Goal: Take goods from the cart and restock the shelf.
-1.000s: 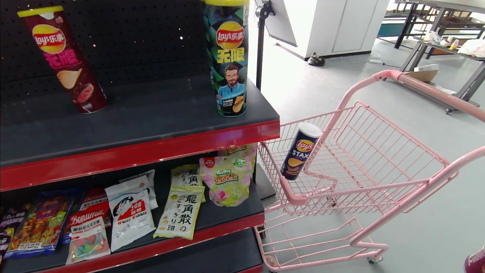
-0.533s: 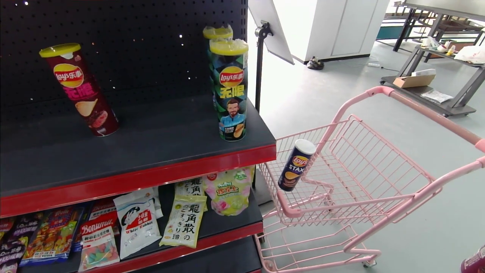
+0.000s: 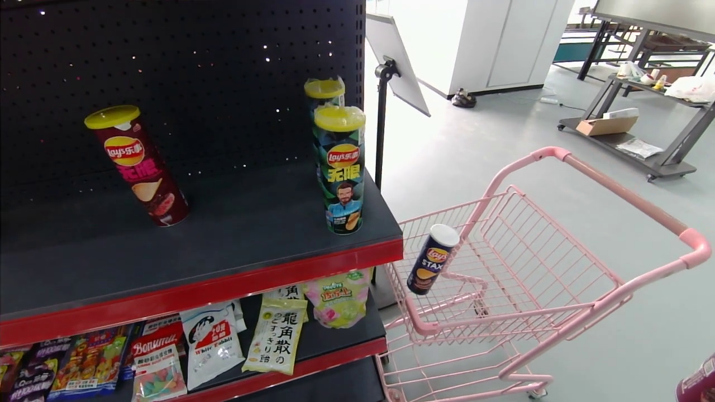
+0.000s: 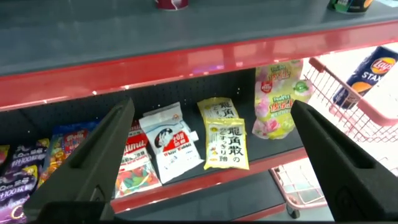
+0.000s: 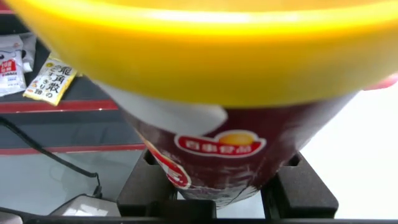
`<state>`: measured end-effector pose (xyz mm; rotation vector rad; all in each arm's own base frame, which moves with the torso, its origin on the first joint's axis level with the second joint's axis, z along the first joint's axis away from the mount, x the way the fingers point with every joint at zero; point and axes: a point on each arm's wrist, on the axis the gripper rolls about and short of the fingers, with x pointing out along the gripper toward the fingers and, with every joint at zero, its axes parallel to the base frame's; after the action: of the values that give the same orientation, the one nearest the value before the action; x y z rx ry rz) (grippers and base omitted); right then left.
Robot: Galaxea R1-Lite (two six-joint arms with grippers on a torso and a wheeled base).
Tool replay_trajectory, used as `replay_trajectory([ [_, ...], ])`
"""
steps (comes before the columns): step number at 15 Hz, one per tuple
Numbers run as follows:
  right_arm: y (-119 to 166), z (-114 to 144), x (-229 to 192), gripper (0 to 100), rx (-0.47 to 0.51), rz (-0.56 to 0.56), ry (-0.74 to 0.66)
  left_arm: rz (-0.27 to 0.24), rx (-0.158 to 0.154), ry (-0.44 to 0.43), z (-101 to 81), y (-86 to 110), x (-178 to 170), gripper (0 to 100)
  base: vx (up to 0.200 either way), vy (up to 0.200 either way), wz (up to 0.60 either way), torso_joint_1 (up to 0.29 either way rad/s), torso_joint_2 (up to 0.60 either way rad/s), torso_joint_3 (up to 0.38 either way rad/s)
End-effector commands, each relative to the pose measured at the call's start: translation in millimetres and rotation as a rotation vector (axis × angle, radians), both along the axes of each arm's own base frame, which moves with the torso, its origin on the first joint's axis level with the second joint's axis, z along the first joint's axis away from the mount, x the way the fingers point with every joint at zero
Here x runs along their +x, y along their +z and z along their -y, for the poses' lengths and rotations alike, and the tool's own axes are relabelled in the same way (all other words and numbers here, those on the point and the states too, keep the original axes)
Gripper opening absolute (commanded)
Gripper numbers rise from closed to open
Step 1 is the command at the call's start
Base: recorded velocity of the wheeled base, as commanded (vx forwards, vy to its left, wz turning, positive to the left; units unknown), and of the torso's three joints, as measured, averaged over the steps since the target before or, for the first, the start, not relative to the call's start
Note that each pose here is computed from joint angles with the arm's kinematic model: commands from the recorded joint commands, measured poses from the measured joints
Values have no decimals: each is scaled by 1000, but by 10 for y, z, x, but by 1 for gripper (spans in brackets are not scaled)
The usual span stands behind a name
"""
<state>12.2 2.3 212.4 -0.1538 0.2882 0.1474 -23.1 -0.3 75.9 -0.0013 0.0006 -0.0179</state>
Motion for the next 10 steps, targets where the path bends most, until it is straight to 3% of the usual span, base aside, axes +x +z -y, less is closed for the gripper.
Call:
replay_trajectory([
  [1,10,-2,55,0,-3,-13,-4,-1,0,-1,0,0,1,100,0,0,0,159,-388,-237],
  [8,7,-2,70,0,-1,6,-5,-1,0,-1,0,0,1,100,0,0,600,20,-27,-20],
  [10,-74,0,32,0,-3,1,-11,-1,0,-1,0,0,1,100,0,0,0,0,0,0],
])
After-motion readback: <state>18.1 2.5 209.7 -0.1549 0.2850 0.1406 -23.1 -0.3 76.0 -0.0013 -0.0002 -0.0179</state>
